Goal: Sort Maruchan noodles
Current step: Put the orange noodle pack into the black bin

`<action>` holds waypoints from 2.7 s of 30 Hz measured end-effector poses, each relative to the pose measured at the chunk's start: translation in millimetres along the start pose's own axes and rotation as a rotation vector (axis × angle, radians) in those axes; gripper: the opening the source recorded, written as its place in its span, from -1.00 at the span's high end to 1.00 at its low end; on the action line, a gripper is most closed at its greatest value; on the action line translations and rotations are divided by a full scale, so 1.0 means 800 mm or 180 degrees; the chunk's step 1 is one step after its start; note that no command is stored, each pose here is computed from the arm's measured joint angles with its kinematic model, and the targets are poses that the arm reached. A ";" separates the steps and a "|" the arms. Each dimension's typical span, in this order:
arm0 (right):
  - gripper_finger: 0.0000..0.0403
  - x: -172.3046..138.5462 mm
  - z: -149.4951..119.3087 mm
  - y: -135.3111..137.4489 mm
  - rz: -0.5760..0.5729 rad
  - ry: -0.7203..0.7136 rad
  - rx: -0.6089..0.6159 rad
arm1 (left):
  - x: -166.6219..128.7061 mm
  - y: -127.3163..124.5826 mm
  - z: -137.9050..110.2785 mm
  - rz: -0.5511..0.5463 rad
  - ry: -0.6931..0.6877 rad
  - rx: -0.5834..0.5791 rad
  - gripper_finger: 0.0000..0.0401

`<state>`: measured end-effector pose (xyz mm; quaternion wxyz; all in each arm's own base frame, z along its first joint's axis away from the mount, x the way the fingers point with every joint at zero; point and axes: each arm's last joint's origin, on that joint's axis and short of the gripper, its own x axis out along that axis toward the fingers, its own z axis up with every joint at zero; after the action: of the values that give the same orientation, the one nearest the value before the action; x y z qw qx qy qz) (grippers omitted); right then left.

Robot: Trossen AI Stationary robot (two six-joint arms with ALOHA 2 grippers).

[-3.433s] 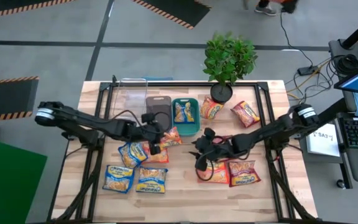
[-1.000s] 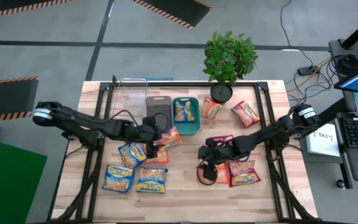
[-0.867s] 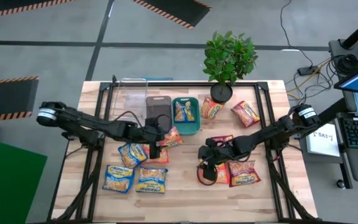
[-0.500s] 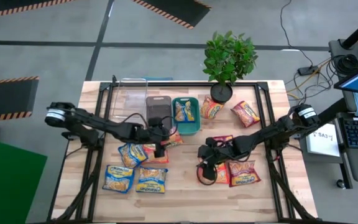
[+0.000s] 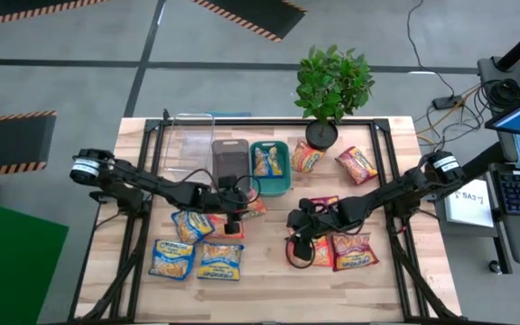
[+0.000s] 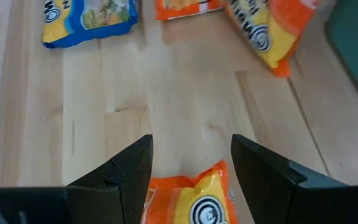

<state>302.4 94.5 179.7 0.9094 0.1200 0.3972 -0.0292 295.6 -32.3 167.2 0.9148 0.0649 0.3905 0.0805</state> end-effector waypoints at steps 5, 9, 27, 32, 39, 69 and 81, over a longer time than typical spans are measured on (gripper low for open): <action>-0.02 0.000 0.000 0.000 -0.0030 -0.0016 0.0002 | 0.011 -0.006 -0.008 0.0034 0.0117 0.0089 0.40; -0.02 0.000 0.000 0.000 -0.0029 -0.0015 0.0001 | 0.021 -0.010 -0.012 0.0067 0.0174 0.0130 0.64; -0.02 0.000 0.000 0.000 -0.0030 -0.0014 0.0002 | -0.032 -0.023 0.039 -0.0128 -0.0411 0.0534 1.00; -0.02 0.000 0.000 0.000 -0.0030 -0.0015 -0.0004 | -0.073 0.008 0.052 0.0370 -0.0614 0.0752 1.00; -0.02 0.000 0.000 0.000 -0.0030 -0.0018 -0.0021 | -0.092 0.088 0.043 0.1408 -0.0116 0.0737 1.00; -0.02 0.000 0.003 0.001 -0.0007 -0.0081 -0.0104 | 0.021 0.164 -0.012 0.1613 0.1213 0.1176 1.00; -0.02 0.000 0.003 0.001 -0.0005 -0.0079 -0.0097 | 0.033 0.165 -0.019 0.1606 0.1282 0.1099 0.59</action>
<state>303.9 94.6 181.2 0.9159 0.1055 0.3864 -0.0253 289.7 103.3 162.2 0.7465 0.2955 0.5423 0.2477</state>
